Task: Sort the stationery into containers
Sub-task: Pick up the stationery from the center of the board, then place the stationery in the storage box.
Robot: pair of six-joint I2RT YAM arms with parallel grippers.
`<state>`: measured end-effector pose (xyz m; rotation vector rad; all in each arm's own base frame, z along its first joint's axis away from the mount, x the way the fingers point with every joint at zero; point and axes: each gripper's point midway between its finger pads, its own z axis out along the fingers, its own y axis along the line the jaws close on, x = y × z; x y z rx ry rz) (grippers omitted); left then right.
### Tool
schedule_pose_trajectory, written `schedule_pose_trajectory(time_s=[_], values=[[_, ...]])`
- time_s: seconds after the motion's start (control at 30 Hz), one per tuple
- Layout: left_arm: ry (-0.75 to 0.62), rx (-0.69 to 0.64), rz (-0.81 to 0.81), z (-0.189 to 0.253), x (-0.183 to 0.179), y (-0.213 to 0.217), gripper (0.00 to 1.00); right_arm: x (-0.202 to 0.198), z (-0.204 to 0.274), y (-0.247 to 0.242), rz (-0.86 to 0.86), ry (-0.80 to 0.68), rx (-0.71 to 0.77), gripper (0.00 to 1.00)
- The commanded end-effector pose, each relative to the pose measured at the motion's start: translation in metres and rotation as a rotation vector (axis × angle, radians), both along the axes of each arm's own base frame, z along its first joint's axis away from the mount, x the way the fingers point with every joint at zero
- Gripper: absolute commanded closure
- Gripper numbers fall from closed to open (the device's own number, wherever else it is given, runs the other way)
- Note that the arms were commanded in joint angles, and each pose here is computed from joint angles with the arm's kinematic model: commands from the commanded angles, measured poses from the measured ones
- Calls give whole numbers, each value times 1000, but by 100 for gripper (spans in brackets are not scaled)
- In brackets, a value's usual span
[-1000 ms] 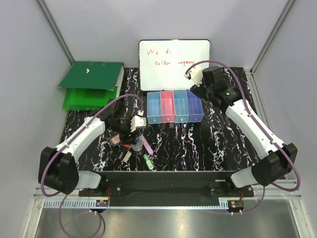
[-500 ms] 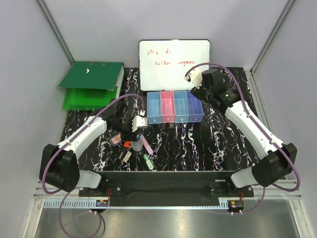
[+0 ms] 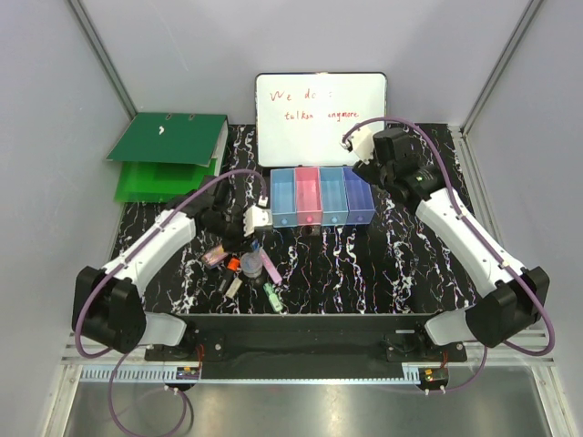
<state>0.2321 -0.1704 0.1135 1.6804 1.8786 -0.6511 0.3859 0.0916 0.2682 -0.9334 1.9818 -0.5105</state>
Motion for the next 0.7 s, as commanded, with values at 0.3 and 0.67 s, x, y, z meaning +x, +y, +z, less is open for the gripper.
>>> schedule_pose_trajectory(time_s=[0.3,0.67], values=[[-110,-21,110,63,121,-38,100,-4,5,-16,-38,-43,-2,26],[-170,-31,153,58,221,-74,100,-7,-3,-39,-104,-31,32,25]])
